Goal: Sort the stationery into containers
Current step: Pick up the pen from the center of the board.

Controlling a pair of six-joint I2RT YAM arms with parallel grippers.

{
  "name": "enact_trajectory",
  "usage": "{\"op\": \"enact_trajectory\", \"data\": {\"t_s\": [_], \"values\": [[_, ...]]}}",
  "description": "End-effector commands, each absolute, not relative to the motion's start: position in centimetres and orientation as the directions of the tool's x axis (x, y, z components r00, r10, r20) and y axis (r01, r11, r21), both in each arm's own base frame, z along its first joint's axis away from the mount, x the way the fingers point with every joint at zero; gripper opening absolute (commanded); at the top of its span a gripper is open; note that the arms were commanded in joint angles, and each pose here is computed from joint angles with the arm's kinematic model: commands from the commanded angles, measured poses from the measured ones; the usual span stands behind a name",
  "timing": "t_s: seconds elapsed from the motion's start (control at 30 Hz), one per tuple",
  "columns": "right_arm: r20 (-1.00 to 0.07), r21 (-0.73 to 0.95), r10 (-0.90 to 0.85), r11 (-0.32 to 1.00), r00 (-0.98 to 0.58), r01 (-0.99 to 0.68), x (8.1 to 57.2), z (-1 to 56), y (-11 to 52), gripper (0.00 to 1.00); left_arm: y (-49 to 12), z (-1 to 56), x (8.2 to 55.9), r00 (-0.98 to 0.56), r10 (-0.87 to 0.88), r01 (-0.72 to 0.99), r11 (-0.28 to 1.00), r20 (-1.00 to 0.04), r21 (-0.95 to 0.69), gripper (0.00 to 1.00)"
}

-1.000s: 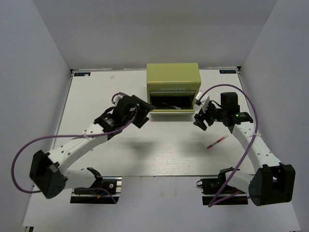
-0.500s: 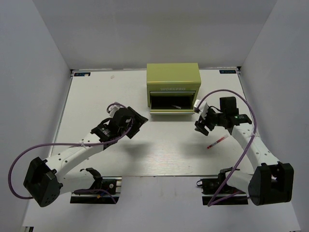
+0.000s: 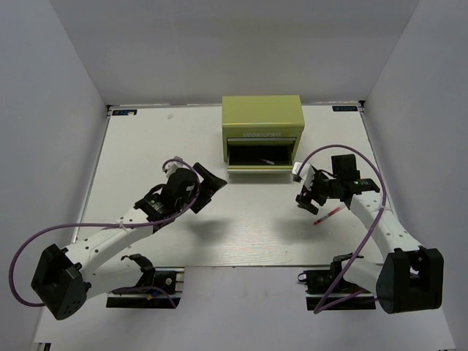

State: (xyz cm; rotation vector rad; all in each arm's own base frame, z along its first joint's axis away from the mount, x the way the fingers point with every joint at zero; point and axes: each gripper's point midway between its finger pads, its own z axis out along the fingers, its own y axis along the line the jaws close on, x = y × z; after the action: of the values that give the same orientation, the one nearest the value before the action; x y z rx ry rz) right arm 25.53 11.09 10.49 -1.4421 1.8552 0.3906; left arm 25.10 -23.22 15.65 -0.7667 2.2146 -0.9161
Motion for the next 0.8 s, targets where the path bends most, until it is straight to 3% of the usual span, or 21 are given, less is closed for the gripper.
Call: {"op": "enact_trajectory", "data": {"t_s": [0.0,0.77], "values": [[-0.699,-0.209,-0.713,0.288,-0.063,-0.935,25.2,10.4,10.9,0.84,-23.4,16.7,24.9,-0.651,-0.681,-0.204,0.583,-0.335,-0.787,0.97],[-0.632,-0.209,-0.774,0.203,-0.026,-0.957,25.4,8.0,9.4,0.86,-22.1,16.0,24.9,-0.620,-0.685,-0.182,0.599,-0.382,-0.780,1.00]]}}
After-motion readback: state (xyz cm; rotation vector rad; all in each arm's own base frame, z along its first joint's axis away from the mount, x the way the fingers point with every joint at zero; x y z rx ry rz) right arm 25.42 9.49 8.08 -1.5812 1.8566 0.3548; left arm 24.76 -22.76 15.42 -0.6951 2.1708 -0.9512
